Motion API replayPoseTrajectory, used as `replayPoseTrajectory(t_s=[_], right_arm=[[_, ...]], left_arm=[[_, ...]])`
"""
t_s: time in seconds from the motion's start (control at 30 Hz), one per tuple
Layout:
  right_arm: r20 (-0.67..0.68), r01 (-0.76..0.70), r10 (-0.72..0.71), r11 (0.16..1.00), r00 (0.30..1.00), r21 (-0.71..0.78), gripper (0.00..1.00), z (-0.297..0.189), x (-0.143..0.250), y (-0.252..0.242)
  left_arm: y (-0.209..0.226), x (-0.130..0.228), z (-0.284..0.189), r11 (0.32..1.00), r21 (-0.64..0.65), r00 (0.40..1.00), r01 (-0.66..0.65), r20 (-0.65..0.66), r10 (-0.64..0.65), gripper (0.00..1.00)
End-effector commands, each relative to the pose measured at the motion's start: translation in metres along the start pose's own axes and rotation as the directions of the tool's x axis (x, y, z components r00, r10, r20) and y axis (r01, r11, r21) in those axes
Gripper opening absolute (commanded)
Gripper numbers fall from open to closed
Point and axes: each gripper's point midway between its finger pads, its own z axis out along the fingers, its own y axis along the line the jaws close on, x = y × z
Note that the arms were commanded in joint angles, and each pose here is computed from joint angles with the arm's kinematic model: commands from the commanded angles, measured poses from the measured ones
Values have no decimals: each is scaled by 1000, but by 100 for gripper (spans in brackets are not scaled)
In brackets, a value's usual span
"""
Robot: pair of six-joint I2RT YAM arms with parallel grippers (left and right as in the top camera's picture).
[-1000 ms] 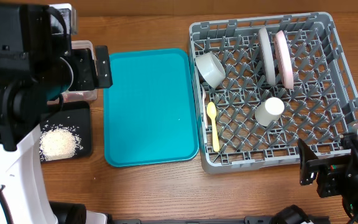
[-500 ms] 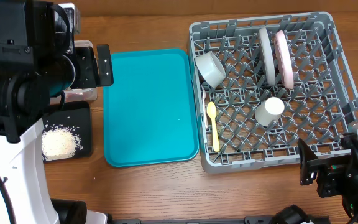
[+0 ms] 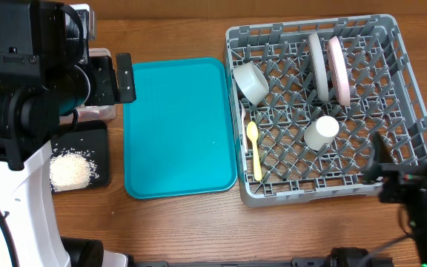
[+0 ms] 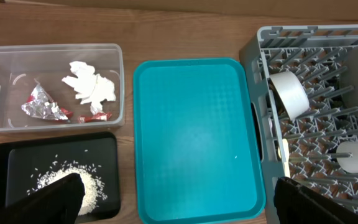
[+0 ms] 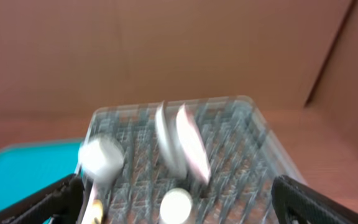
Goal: Sort waste into correct bins and load items into the dishwasher rack
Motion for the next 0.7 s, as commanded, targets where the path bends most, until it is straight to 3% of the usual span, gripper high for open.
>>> replayPoseTrajectory(t_s=[0.0, 0.07, 0.23, 0.47, 0.6, 0.67], right_arm=[[-47, -45, 36, 976, 998, -211, 100, 20, 54, 32], [-33, -41, 33, 968, 999, -247, 100, 29, 78, 37], [147, 29, 16, 953, 989, -300, 100, 48, 132, 44], [216, 45, 10, 967, 976, -249, 100, 68, 153, 33], [387, 104, -3, 965, 922, -240, 100, 78, 144, 33], [409, 111, -7, 966, 912, -232, 100, 82, 149, 32]], left_arm=[[-2, 0, 4, 1000, 7, 1000, -24, -10, 24, 100], [-2, 0, 4, 1000, 7, 1000, -24, -9, 24, 100], [-2, 0, 4, 1000, 7, 1000, -24, -10, 24, 100], [-2, 0, 4, 1000, 7, 1000, -24, -10, 24, 100], [-2, 0, 4, 1000, 7, 1000, -24, -9, 24, 100], [-2, 0, 4, 1000, 7, 1000, -24, -10, 24, 100]])
